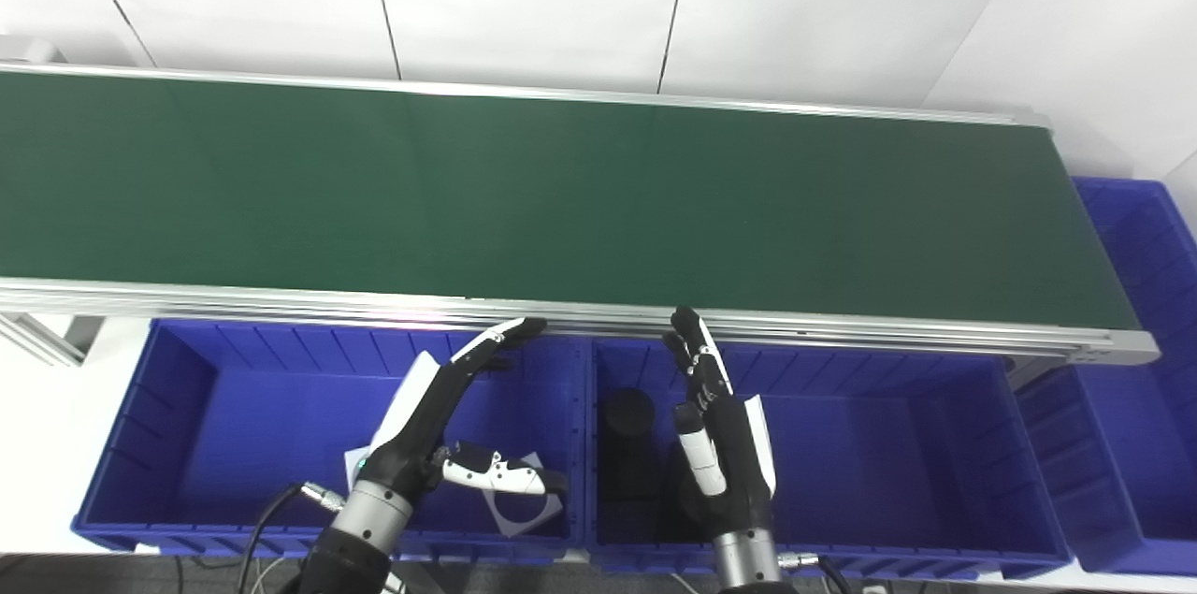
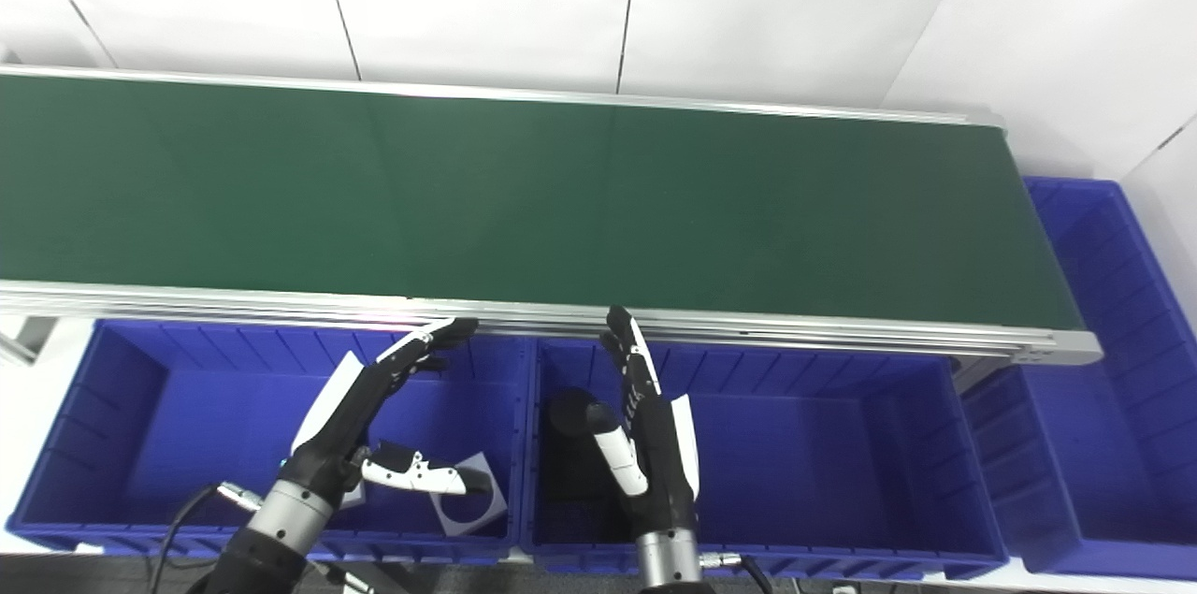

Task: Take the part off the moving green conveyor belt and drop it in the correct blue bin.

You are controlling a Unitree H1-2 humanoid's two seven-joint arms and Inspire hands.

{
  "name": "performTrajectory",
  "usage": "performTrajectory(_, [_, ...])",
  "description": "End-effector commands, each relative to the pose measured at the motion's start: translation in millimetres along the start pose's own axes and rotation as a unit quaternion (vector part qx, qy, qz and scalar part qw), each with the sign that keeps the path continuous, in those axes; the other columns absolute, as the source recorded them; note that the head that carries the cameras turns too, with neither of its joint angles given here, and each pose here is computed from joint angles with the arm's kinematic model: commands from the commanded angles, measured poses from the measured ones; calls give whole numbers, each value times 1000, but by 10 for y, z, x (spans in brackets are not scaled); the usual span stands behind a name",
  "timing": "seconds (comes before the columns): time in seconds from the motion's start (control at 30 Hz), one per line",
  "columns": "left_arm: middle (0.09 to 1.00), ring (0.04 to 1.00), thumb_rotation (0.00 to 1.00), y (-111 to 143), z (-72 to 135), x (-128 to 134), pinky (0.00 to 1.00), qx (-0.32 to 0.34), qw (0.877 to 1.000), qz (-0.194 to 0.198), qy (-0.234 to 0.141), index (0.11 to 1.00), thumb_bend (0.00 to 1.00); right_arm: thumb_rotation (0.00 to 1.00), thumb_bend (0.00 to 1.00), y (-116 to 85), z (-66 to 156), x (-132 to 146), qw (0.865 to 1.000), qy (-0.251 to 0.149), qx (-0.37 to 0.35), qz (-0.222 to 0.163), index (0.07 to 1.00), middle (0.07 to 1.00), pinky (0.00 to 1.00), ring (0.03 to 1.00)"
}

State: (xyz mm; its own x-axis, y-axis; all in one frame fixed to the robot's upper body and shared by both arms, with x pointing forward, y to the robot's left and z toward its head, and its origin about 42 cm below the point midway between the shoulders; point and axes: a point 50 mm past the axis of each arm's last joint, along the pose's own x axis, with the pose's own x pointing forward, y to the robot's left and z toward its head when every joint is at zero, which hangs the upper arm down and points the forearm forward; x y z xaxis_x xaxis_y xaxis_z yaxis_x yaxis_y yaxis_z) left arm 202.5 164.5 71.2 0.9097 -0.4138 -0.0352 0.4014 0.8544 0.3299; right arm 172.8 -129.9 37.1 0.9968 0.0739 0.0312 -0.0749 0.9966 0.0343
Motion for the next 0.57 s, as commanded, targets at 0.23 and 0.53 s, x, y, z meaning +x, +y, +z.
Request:
performTrajectory(0.23, [980,975,613,-89,56,40,928,-24,998,-23,-47,932,821,920,826,139,77,-28,999,-39,-3,19,964,982,979,967])
performTrajectory(0.53, [998,996,981,-175,4,57,962,-35,995,-19,-95,964,982,966,855,97,52,-19,999,-40,-23,27,951,1000,998,994])
